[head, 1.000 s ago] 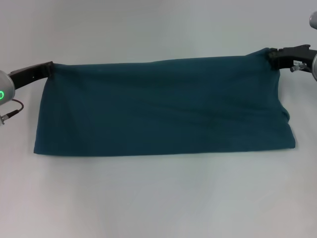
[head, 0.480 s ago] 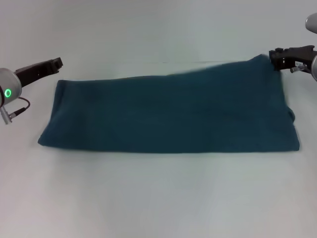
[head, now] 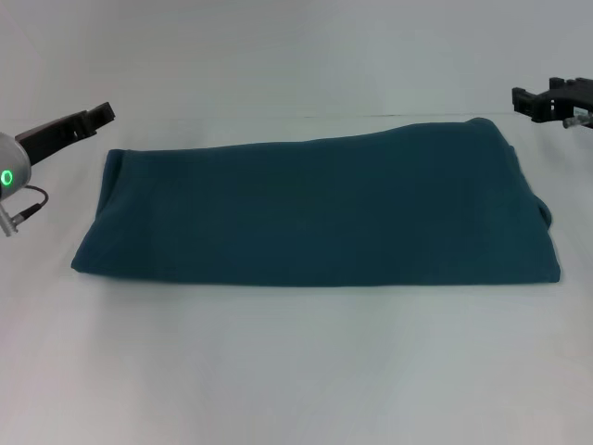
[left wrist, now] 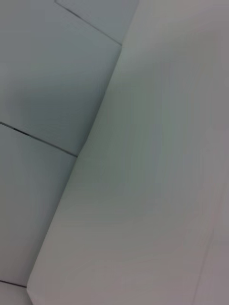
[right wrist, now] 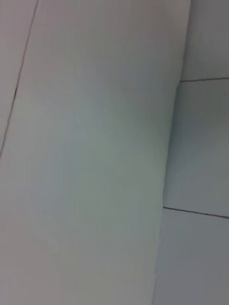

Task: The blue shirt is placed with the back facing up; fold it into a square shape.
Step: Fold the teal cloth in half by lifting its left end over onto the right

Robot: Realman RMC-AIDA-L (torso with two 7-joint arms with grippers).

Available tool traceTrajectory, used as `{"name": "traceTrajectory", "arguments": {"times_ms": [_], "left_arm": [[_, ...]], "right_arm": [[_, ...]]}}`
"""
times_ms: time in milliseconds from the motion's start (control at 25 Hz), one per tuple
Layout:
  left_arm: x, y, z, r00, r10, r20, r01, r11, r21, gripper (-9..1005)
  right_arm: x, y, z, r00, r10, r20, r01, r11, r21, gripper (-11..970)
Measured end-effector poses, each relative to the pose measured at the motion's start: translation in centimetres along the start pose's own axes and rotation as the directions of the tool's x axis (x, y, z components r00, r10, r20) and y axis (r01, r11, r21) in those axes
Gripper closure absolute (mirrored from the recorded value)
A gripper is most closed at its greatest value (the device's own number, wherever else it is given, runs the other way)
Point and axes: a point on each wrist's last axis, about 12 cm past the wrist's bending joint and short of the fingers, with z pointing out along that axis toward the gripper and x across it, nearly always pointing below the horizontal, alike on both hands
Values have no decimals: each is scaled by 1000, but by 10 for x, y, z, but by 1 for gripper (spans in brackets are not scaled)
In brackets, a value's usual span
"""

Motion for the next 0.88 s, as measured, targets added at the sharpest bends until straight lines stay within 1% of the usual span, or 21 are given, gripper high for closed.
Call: {"name": "traceTrajectory", "arguments": {"times_ms": [80, 160, 240, 360, 480, 600, 680, 880], "left_arm": [[0, 2, -2, 1000, 1, -2, -1, 1000, 14, 491], [1, 3, -7, 1000, 2, -7, -1, 999, 45, 449], [3, 3, -12, 1000, 4, -14, -3, 996, 88, 406], [6, 5, -23, 1000, 12, -26, -7, 987, 159, 210], [12, 6, -36, 999, 12, -38, -3, 974, 228, 210], [19, 9, -46, 999, 8, -49, 5, 964, 265, 210], [22, 11, -52, 998, 5, -60, 12, 958, 288, 210], [31, 17, -68, 997, 7, -80, 19, 946, 323, 211]], "right_arm": [[3, -3, -4, 999, 33, -3, -33, 999, -27, 378], [6, -9, -12, 997, 75, -7, -76, 994, -75, 286], [10, -14, -21, 993, 120, -17, -121, 984, -128, 264], [18, -18, -37, 982, 185, -43, -190, 958, -216, 232], [28, -21, -55, 971, 231, -58, -238, 931, -278, 234], [36, -23, -73, 960, 274, -58, -278, 904, -326, 236], [41, -25, -83, 949, 305, -82, -314, 881, -354, 237], [51, -38, -101, 920, 360, -156, -393, 840, -375, 241]]}}
